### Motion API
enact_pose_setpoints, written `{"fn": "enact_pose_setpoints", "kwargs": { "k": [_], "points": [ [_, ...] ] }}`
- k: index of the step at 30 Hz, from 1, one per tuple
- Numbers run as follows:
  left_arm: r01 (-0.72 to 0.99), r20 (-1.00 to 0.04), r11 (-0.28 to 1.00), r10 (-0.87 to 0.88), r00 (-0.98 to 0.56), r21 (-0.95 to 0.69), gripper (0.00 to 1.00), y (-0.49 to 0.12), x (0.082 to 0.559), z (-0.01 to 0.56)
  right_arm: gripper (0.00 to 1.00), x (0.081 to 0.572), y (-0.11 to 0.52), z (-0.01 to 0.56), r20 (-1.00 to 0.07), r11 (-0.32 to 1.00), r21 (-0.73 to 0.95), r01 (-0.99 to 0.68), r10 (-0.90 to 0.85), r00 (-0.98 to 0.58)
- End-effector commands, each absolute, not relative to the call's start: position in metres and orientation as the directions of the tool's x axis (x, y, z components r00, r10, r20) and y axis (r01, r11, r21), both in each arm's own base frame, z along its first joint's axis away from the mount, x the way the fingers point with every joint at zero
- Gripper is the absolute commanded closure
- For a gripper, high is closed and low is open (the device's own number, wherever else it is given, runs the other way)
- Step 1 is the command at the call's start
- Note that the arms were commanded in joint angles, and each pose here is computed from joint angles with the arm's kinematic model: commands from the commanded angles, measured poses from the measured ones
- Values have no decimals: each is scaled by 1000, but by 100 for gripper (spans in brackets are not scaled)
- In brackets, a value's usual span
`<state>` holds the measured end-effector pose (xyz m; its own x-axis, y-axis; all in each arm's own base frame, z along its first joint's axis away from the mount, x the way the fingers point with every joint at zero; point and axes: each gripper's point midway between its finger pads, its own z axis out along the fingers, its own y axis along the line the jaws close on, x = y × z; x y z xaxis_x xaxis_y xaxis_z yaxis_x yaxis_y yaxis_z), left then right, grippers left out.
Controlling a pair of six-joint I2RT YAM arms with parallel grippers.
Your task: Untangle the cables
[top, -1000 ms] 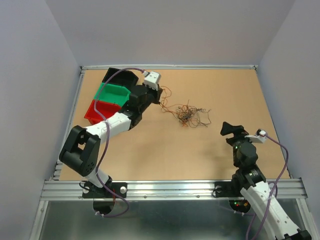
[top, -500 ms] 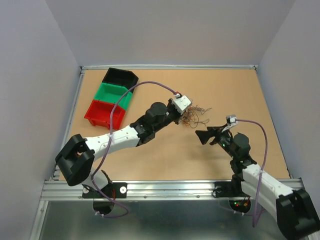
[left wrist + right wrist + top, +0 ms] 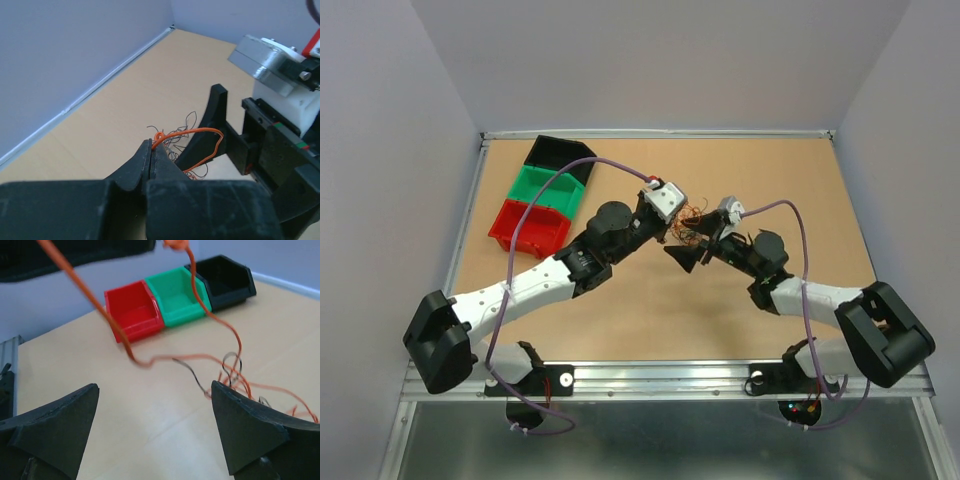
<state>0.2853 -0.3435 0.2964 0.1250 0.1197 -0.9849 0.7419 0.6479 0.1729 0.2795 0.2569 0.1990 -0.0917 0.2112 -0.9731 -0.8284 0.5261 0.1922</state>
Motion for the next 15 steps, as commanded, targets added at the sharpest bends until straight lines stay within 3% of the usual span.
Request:
{"fn": "enact_pose_setpoints", "kwargs": {
  "k": [1,7,11,15],
  "points": [
    [772,-985,613,67,160,167,100,-345,273,327,2,299,281,263,-956,522,21,-853,259,136],
    [804,-985,572,47,165,162,100,-344,261,340,9,342,280,270,-939,643,46,-764,289,187],
    [827,-986,540,37,162,157,100,-341,249,351,27,359,284,269,-934,664,70,-745,305,185],
    [840,-984,520,8,177,155,100,-334,237,370,37,372,290,252,-942,671,85,-736,296,161]
  ]
}}
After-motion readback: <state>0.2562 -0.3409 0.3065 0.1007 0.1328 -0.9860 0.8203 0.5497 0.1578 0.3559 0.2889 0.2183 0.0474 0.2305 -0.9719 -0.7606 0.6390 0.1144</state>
